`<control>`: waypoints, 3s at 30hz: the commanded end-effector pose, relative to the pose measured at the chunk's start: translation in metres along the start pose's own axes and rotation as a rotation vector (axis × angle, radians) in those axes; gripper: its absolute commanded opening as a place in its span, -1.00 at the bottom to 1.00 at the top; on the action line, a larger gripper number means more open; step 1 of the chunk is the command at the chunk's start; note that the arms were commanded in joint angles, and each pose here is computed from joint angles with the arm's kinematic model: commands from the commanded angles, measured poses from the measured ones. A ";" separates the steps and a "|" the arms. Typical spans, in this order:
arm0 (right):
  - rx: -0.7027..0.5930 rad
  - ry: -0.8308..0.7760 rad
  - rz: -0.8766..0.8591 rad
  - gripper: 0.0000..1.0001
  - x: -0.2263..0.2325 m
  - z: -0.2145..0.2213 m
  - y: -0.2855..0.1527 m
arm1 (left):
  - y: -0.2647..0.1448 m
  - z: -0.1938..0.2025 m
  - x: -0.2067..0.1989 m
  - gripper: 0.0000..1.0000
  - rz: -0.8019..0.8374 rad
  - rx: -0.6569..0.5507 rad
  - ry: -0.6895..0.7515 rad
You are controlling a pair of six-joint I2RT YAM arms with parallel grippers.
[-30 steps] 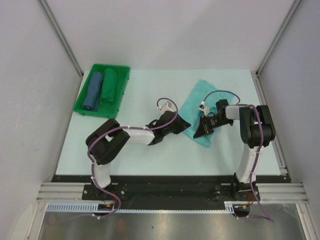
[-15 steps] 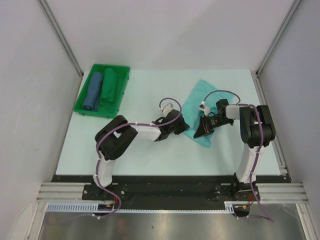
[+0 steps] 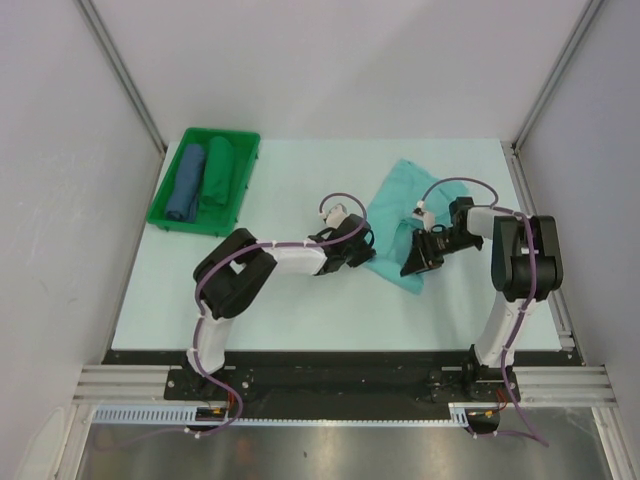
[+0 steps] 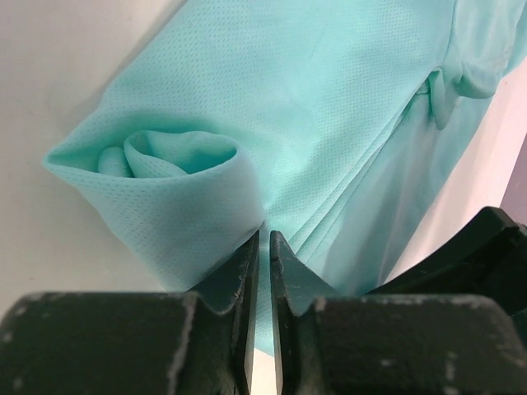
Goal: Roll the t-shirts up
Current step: Roll the T-shirt to the center of the board.
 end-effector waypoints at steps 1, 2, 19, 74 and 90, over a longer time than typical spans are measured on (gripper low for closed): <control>0.021 -0.027 0.014 -0.12 0.005 0.005 -0.018 | 0.005 -0.007 0.003 -0.72 -0.036 -0.029 -0.016; 0.024 -0.023 0.011 -0.12 0.006 0.007 -0.019 | 0.006 -0.008 0.004 -0.73 -0.040 -0.032 -0.015; 0.075 0.000 0.036 -0.44 -0.008 0.038 -0.036 | 0.006 -0.012 0.009 -0.72 -0.079 -0.033 -0.006; 0.339 -1.035 0.878 0.23 0.032 0.015 0.022 | 0.009 -0.016 0.012 -0.71 -0.099 0.003 -0.010; 0.381 -0.954 0.610 -0.17 0.030 0.045 0.025 | 0.009 -0.020 0.004 -0.63 -0.084 0.001 -0.015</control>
Point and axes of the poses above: each gripper's point midway between its finger pads, its own y axis out along the fingers, its own x axis along the line the jaws close on, z = x × y, the point moved 3 cm from there along -y, back along the fingers, and after that the axes turned 15 degrees about -y, right-handed, at the moved point
